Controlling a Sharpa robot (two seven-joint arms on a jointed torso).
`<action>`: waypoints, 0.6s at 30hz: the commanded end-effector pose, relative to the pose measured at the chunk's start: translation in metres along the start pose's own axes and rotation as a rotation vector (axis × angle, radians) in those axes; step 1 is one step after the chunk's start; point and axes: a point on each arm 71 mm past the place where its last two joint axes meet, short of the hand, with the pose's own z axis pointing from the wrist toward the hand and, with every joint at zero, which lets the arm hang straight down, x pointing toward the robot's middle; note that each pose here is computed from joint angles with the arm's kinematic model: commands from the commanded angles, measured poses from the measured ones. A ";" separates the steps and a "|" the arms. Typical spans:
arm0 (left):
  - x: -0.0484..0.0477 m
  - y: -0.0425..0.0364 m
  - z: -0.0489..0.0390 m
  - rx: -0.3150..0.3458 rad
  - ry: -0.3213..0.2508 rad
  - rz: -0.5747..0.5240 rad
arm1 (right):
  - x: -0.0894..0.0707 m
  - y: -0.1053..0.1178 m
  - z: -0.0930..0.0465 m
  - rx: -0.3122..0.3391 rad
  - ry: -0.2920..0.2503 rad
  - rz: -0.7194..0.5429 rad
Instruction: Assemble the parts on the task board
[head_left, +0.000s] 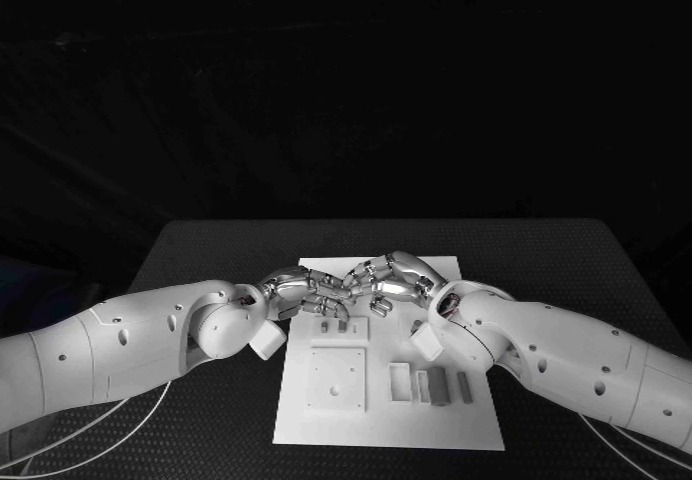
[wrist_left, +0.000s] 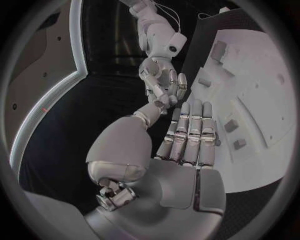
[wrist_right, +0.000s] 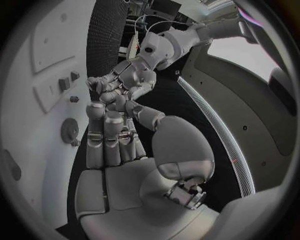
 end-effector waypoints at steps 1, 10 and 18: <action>0.0032 -0.0006 0.0006 0.003 0.030 0.010 | 0.002 0.001 0.000 -0.016 0.034 0.015; 0.0031 -0.0006 0.0001 0.006 0.042 0.015 | 0.000 -0.002 0.000 -0.005 0.033 0.013; 0.0023 -0.0008 -0.0003 0.008 0.039 0.015 | -0.002 -0.003 0.000 0.001 0.012 -0.003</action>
